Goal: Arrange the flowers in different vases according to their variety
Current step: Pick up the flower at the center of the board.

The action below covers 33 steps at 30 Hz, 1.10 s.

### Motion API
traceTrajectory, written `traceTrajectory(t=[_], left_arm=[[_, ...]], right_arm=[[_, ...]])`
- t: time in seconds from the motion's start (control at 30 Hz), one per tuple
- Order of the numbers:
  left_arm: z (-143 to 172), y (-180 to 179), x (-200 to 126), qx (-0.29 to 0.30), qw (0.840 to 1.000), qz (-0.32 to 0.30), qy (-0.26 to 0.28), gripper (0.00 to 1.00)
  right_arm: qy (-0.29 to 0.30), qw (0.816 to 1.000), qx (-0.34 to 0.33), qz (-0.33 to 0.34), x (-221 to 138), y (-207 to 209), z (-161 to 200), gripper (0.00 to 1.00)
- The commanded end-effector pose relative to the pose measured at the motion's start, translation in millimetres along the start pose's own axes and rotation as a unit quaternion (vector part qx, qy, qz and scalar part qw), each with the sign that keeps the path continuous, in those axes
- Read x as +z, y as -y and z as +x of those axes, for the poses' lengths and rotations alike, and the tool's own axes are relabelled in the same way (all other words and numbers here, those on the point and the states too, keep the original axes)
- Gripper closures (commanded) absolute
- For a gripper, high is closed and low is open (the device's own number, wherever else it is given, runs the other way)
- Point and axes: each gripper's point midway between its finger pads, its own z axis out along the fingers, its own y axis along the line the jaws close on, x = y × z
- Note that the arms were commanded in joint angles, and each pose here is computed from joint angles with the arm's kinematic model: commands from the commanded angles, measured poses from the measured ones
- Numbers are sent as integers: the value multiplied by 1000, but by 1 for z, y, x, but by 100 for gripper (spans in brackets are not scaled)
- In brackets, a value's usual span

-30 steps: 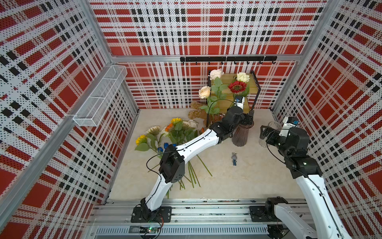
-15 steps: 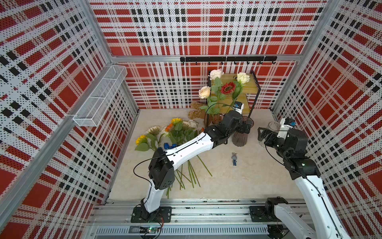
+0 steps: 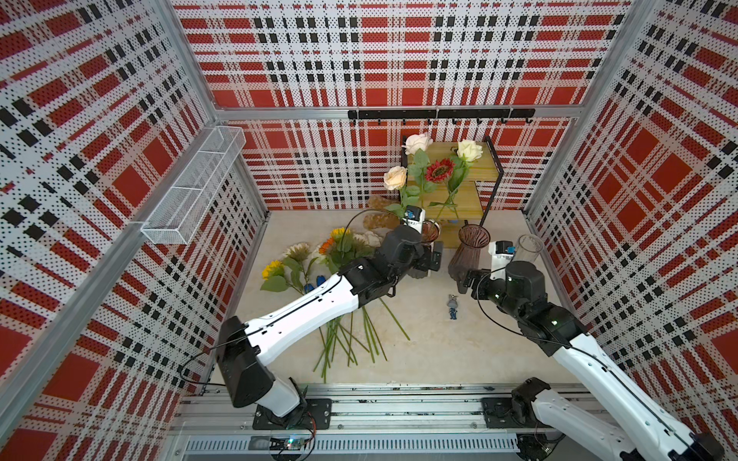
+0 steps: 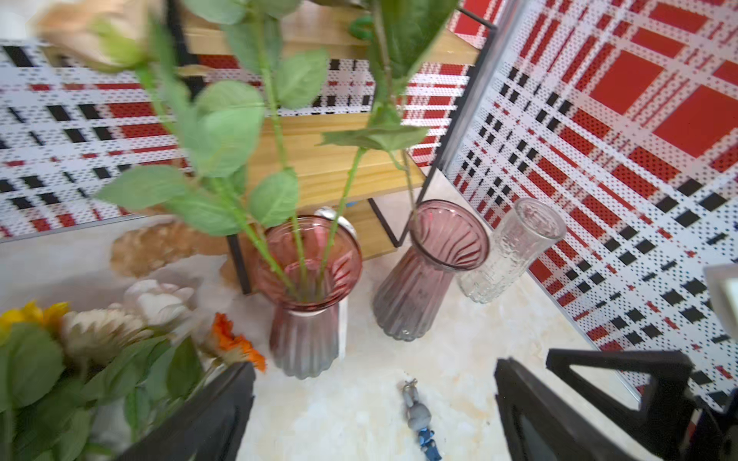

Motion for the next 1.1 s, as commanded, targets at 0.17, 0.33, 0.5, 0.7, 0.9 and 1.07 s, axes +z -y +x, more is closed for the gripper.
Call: traceTrajectory(t=[0.17,0.33,0.5,0.7,0.9,1.07], left_arm=[[50,-139,-41,-130,981,-122,-73,6],[91,-199,-48,-196,958,-157,-141,12],[122,-234,-43,-222,937,-173,-206,19],[155,-261,-29,-220,920,-195,-259,39],[175,-275,-3,-221,915,-192,-278,49],[195,-279,14,-221,907,-183,-308,58]], right_arm=[[-45,998,14,-47,37,-74,42,2],[-78,993,39,-79,63,-119,70,6],[-127,983,72,-109,93,-147,95,9],[-178,971,84,-135,123,-175,115,18],[-202,963,97,-149,137,-185,130,25],[-201,964,93,-147,139,-186,129,29]])
